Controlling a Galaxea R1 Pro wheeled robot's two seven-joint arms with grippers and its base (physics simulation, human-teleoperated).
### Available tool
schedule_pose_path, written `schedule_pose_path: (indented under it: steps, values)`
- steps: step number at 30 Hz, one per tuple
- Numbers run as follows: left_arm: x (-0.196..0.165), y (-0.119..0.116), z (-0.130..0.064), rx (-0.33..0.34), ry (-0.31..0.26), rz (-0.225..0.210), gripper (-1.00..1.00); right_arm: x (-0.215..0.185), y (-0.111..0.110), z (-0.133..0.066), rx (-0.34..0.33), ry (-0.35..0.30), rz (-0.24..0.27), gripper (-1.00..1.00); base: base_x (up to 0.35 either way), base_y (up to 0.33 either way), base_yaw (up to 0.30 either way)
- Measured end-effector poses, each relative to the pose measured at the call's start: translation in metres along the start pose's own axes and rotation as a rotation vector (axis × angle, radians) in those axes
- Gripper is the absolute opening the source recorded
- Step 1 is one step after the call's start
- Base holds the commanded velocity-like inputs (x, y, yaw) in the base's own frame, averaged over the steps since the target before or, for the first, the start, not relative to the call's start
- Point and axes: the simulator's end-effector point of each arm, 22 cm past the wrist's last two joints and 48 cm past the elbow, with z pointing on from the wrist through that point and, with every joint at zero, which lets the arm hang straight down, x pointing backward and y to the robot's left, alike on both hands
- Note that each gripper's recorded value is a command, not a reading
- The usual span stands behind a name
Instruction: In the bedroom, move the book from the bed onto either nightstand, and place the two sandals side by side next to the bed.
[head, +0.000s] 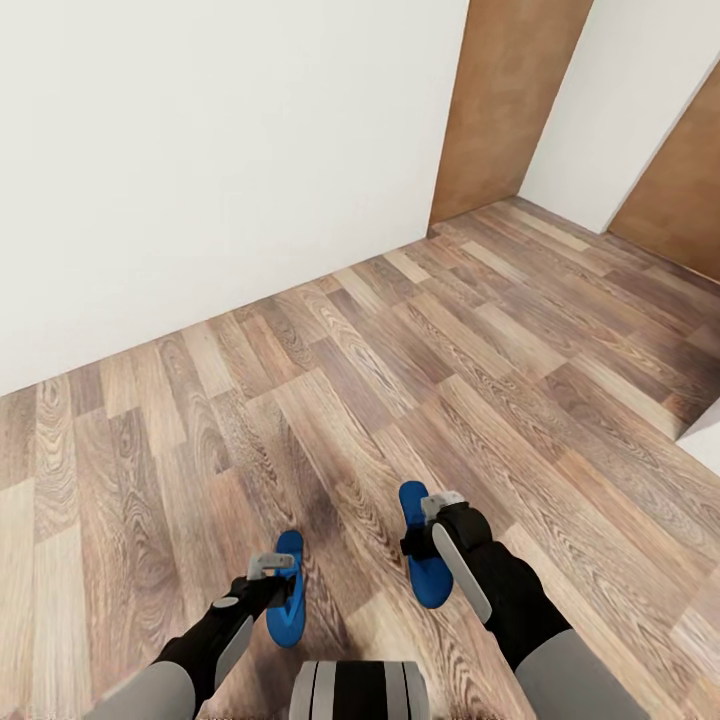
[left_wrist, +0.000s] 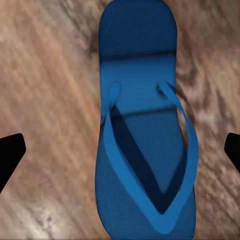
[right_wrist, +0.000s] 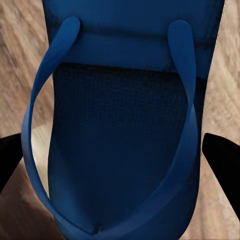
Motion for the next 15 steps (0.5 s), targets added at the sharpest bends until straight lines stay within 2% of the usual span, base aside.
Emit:
schedule_pose_path:
  steps: [15]
  values:
    - [-0.012, -0.001, 0.016, 0.004, -0.029, -0.003, 1.00, 0.019, 0.006, 0.027, -0.017, 0.057, 0.003, -1.00, 0.000, 0.000, 0.000]
